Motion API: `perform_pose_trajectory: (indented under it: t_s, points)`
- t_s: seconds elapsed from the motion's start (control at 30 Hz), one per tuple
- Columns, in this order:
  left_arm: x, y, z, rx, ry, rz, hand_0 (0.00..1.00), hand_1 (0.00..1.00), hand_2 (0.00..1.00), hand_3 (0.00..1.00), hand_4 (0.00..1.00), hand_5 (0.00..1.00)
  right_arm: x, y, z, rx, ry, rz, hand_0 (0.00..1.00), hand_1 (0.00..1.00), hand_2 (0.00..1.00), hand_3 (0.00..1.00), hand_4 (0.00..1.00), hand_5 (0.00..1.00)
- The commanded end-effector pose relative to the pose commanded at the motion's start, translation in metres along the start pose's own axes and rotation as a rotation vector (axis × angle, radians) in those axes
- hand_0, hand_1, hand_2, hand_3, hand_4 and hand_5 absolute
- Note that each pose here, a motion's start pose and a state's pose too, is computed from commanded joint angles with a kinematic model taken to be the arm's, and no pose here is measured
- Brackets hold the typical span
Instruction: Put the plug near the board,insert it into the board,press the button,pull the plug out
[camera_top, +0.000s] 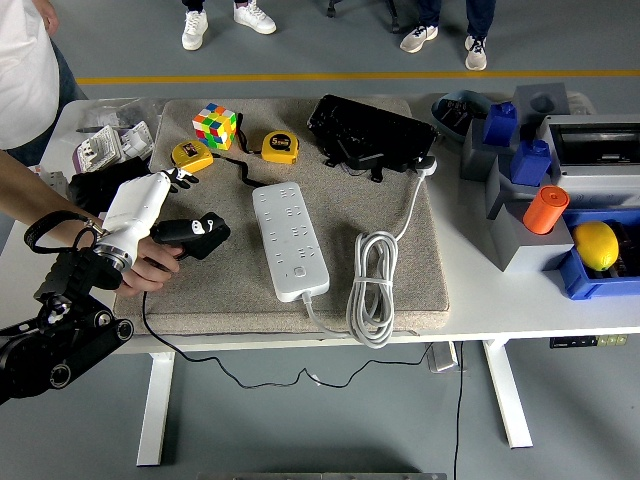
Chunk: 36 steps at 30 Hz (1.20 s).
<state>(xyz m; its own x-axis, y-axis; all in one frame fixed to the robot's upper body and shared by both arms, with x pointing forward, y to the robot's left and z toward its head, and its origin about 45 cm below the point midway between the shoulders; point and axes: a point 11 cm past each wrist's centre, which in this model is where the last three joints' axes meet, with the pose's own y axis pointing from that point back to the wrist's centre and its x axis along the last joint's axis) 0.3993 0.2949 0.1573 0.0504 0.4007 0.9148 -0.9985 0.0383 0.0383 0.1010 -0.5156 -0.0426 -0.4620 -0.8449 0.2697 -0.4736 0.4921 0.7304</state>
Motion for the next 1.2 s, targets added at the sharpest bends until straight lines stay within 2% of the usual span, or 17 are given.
perform_pose_trajectory:
  t_s: [0.1, 0.13, 0.17, 0.37, 0.5, 0.57, 0.7, 0.73, 0.9, 0.93, 1.1, 1.13, 1.2]
  points:
    - [-0.003, 0.001, -0.002, 0.011, 0.008, -0.025, 0.644, 0.645, 0.678, 0.702, 0.998, 0.558, 0.0, 0.0, 0.0, 0.0, -0.001, 0.001, 0.698, 0.697, 0.671, 0.571, 0.998, 0.526]
    - [-0.005, 0.001, -0.003, 0.015, 0.009, -0.037, 0.694, 0.697, 0.703, 0.715, 0.998, 0.571, 0.0, 0.0, 0.0, 0.0, -0.001, 0.001, 0.698, 0.697, 0.67, 0.571, 0.998, 0.525]
    - [-0.007, 0.002, -0.004, 0.019, 0.01, -0.052, 0.694, 0.697, 0.703, 0.715, 0.998, 0.571, 0.0, 0.0, 0.0, 0.0, -0.001, 0.001, 0.698, 0.697, 0.67, 0.571, 0.998, 0.525]
    - [-0.017, 0.004, -0.002, 0.009, 0.014, -0.111, 0.724, 0.723, 0.732, 0.73, 0.998, 0.597, 0.0, 0.0, 0.0, 0.002, -0.001, -0.001, 0.698, 0.697, 0.67, 0.572, 0.998, 0.525]
    - [-0.024, 0.005, -0.003, 0.007, -0.011, -0.129, 0.724, 0.723, 0.732, 0.73, 0.998, 0.597, -0.002, 0.0, -0.001, 0.002, 0.0, -0.005, 0.698, 0.697, 0.67, 0.572, 0.998, 0.525]
    - [-0.026, 0.005, -0.004, 0.006, -0.026, -0.131, 0.714, 0.723, 0.732, 0.728, 0.998, 0.566, -0.002, 0.0, -0.001, 0.003, 0.0, -0.007, 0.698, 0.697, 0.671, 0.572, 0.998, 0.524]
    - [-0.028, 0.004, -0.007, 0.011, -0.046, -0.119, 0.714, 0.723, 0.732, 0.728, 0.998, 0.566, -0.003, 0.0, -0.002, 0.007, -0.003, -0.008, 0.698, 0.697, 0.671, 0.572, 0.998, 0.524]
    - [-0.028, 0.004, -0.008, 0.011, -0.046, -0.112, 0.667, 0.673, 0.678, 0.709, 0.998, 0.432, -0.003, 0.0, -0.003, 0.008, -0.003, -0.008, 0.698, 0.697, 0.671, 0.571, 0.998, 0.522]
    - [-0.027, 0.002, -0.012, 0.021, -0.056, -0.093, 0.667, 0.673, 0.678, 0.709, 0.998, 0.432, -0.004, 0.0, -0.003, 0.01, -0.003, -0.009, 0.698, 0.697, 0.671, 0.571, 0.998, 0.522]
    - [-0.027, 0.002, -0.013, 0.024, -0.053, -0.089, 0.619, 0.628, 0.616, 0.668, 0.998, 0.337, -0.004, 0.0, -0.003, 0.01, -0.003, -0.009, 0.697, 0.697, 0.669, 0.571, 0.998, 0.522]
    - [-0.028, 0.001, -0.017, 0.044, -0.035, -0.088, 0.619, 0.628, 0.616, 0.668, 0.998, 0.337, -0.005, -0.001, -0.004, 0.012, -0.003, -0.012, 0.697, 0.697, 0.669, 0.571, 0.998, 0.522]
    - [-0.028, 0.001, -0.017, 0.046, -0.027, -0.088, 0.512, 0.572, 0.558, 0.619, 0.998, 0.338, -0.005, -0.001, -0.004, 0.013, -0.003, -0.012, 0.697, 0.697, 0.67, 0.572, 0.998, 0.521]
    - [-0.029, 0.001, -0.017, 0.048, -0.018, -0.087, 0.512, 0.572, 0.558, 0.619, 0.998, 0.338, -0.005, 0.0, -0.004, 0.012, -0.002, -0.013, 0.697, 0.697, 0.67, 0.572, 0.998, 0.521]
